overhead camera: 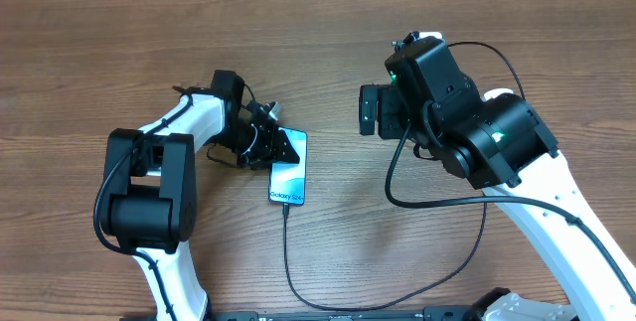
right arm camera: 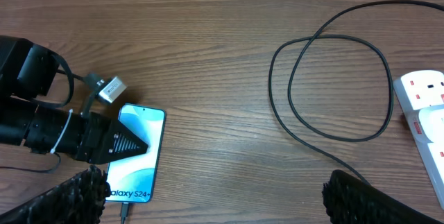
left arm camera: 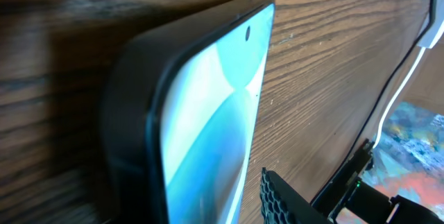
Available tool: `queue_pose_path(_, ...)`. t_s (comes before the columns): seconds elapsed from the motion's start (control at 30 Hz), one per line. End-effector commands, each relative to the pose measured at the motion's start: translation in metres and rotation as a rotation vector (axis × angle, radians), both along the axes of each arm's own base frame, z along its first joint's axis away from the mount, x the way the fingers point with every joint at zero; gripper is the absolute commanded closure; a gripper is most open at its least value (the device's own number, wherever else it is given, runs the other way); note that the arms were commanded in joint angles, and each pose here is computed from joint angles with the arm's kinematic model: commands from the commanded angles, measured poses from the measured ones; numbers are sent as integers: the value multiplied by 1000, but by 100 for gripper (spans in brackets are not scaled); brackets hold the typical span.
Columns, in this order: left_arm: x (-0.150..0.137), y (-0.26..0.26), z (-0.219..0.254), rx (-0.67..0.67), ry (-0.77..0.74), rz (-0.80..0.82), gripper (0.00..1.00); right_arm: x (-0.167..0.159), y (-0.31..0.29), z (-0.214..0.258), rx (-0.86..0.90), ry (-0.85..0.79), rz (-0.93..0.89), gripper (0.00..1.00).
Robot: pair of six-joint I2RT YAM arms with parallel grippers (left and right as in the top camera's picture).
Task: Plug charger to phone and switch on socket
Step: 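Open the left gripper and lift it away from the phone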
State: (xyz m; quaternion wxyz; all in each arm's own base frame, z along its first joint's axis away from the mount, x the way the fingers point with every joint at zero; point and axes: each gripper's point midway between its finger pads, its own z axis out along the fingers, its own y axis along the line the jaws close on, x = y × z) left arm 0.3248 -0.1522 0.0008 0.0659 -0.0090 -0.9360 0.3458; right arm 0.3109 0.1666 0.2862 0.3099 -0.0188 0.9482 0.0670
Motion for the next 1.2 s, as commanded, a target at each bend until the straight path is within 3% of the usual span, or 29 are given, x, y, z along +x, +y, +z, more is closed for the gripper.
queue_pose_path(0.0,-31,73,-76,450,106,-35,56,1,-2,0,-1,-6,-10,0)
queue_pose_path(0.83,-41,115,-77,706,161,-19,55,1,-2,0,0,-7,-10,0)
queue_pose_path(0.9,-40,117,-73,716,167,-23,47,2,-1,1,3,-10,-10,0)
queue_pose_path(0.93,-38,118,-70,725,168,-17,30,2,-1,1,5,-13,-10,0)
queue_pose_path(0.97,-34,120,-66,740,164,-1,24,3,-1,2,6,-15,-10,0)
queue_pose_path(1.17,20,120,3,755,-6,128,1,3,6,3,39,-15,10,0)
